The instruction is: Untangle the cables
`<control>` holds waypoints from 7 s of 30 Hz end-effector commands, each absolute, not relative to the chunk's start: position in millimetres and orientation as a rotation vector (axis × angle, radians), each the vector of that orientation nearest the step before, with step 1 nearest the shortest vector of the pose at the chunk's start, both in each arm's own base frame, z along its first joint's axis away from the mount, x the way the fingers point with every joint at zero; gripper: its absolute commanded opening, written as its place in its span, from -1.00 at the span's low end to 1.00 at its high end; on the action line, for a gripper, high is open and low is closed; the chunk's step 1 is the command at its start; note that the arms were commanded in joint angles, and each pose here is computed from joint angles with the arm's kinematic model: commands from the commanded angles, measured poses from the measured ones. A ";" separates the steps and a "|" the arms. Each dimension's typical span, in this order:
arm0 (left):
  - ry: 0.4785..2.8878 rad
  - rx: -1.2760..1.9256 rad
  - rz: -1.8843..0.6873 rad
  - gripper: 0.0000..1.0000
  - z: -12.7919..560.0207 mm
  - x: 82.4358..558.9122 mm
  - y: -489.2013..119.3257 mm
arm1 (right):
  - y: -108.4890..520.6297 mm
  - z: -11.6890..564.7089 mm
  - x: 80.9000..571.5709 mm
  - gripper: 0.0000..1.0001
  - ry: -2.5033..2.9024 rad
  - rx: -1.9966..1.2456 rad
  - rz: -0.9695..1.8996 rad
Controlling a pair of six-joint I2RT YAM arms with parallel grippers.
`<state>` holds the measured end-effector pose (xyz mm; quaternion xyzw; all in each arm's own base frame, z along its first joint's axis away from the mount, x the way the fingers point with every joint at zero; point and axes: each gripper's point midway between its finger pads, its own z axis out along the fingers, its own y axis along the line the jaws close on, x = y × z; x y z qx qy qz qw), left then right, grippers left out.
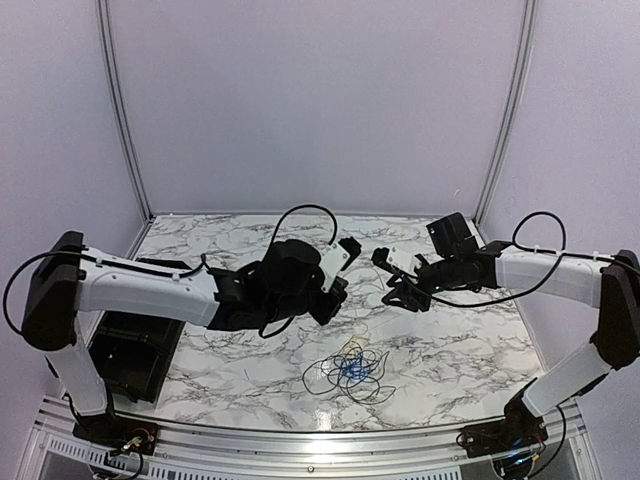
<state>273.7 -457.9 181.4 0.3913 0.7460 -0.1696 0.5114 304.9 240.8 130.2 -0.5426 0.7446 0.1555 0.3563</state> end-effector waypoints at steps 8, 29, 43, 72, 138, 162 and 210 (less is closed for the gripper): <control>1.882 0.789 0.079 -1.00 261.2 303.4 -307.7 | 232.3 136.9 315.4 -0.03 1.891 -1.388 0.300; 2.193 0.101 0.546 -1.00 235.6 329.1 -50.5 | 229.8 126.8 313.9 -0.03 1.903 -1.426 0.273; 2.357 0.075 0.650 -1.00 149.6 372.7 -14.9 | 230.8 122.7 310.0 -0.04 1.908 -1.451 0.283; 2.605 0.190 0.724 -1.00 97.9 354.5 0.0 | 231.9 110.8 305.6 -0.05 1.922 -1.503 0.262; 2.438 -0.075 0.319 0.40 135.3 374.5 -3.2 | 232.8 99.6 307.4 -0.06 1.923 -1.526 0.151; 1.972 0.710 -0.678 0.18 227.9 258.7 -281.5 | 165.4 93.0 289.8 -0.24 2.112 -1.440 0.122; 1.993 0.467 -0.645 0.31 150.0 307.6 -370.4 | 277.6 79.6 215.8 -0.36 1.879 -1.786 0.683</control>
